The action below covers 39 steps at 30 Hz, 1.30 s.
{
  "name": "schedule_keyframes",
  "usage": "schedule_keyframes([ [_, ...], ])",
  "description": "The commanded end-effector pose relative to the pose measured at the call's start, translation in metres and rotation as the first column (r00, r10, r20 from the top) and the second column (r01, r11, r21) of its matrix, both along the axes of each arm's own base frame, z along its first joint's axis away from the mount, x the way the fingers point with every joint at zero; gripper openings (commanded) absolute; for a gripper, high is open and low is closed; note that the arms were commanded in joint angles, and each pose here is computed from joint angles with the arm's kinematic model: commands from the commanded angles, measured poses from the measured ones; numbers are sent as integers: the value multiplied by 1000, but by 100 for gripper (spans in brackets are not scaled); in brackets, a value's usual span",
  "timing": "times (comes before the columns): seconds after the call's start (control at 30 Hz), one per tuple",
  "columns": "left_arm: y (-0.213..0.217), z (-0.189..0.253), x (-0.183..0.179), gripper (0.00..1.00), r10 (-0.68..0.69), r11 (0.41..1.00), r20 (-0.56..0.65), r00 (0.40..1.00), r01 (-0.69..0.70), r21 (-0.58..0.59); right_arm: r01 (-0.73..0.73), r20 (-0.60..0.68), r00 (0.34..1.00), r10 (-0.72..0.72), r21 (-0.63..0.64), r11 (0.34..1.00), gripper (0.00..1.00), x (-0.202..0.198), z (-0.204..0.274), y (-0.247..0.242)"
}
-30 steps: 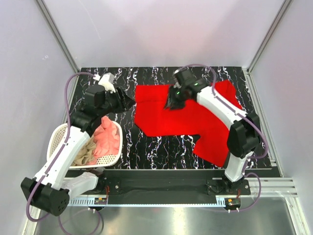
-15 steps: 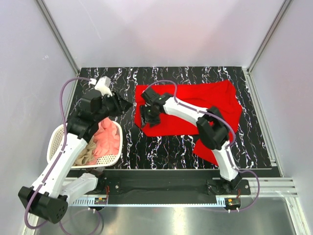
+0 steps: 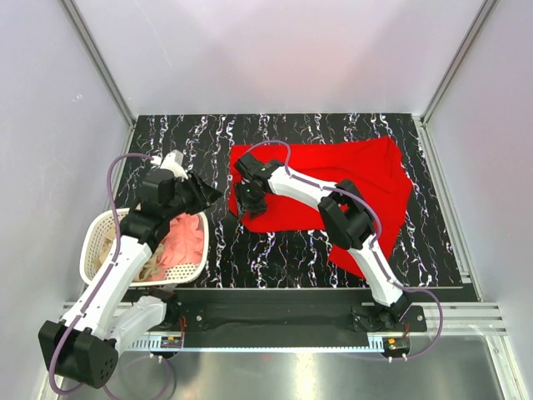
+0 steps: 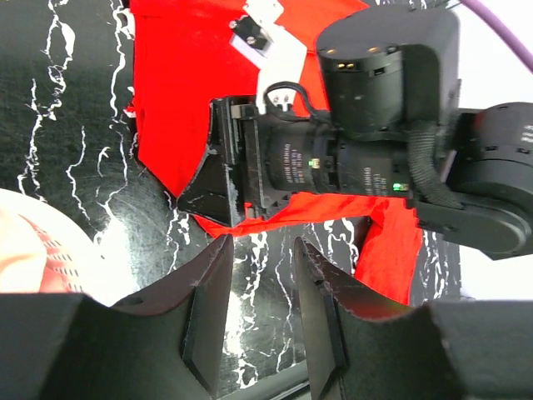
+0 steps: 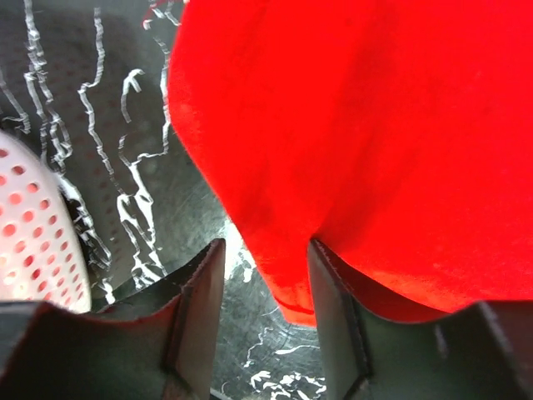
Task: Fold and stack the t-shirts
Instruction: Fold the tshirt
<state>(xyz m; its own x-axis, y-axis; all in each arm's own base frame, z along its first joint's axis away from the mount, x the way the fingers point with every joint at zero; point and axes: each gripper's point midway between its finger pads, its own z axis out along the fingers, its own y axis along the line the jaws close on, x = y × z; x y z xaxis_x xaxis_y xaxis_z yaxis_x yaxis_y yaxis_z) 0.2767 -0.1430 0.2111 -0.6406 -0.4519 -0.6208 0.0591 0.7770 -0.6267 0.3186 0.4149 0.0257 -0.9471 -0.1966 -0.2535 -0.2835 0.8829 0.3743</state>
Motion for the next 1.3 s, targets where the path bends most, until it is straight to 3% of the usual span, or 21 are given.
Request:
schedule_keyframes([
  [0.0, -3, 22, 8, 40, 3, 999, 83, 997, 1, -50, -8, 67, 998, 9, -22, 1000, 49, 14, 11, 1],
  [0.27, -3, 13, 14, 40, -7, 1000, 44, 999, 8, -22, 28, 67, 997, -24, -66, 997, 2, 29, 7, -19],
  [0.47, -6, 5, 25, 40, -39, 999, -2, 999, 39, 25, 78, 17, 997, -79, 68, 995, 0, 54, 39, -39],
  [0.6, -7, -23, 39, 39, -45, 993, -150, 988, 61, 105, 87, -62, 995, -77, 190, 978, 0, 79, 51, -60],
  [0.7, -10, -37, 42, 39, -37, 979, -246, 969, 84, 184, 113, -67, 993, -100, 216, 970, 7, 105, 47, -89],
  [0.8, -30, -52, 46, 42, -89, 966, -303, 949, 157, 207, 128, -78, 991, -112, 253, 959, 27, 125, 50, -112],
  [0.87, -43, -61, 49, 45, -111, 964, -325, 939, 181, 195, 159, -71, 987, -146, 253, 954, 50, 136, 56, -130],
  [0.93, -53, -69, 50, 46, -131, 966, -340, 931, 196, 166, 188, -32, 982, -186, 235, 954, 56, 143, 70, -143],
  [1.13, -77, -98, 69, 49, -186, 964, -403, 896, 247, 103, 300, 11, 953, -301, 73, 951, 55, 127, 99, -196],
  [1.27, -95, -100, 89, 50, -217, 966, -389, 895, 254, 45, 343, 13, 939, -343, -24, 939, 49, 89, 103, -228],
])
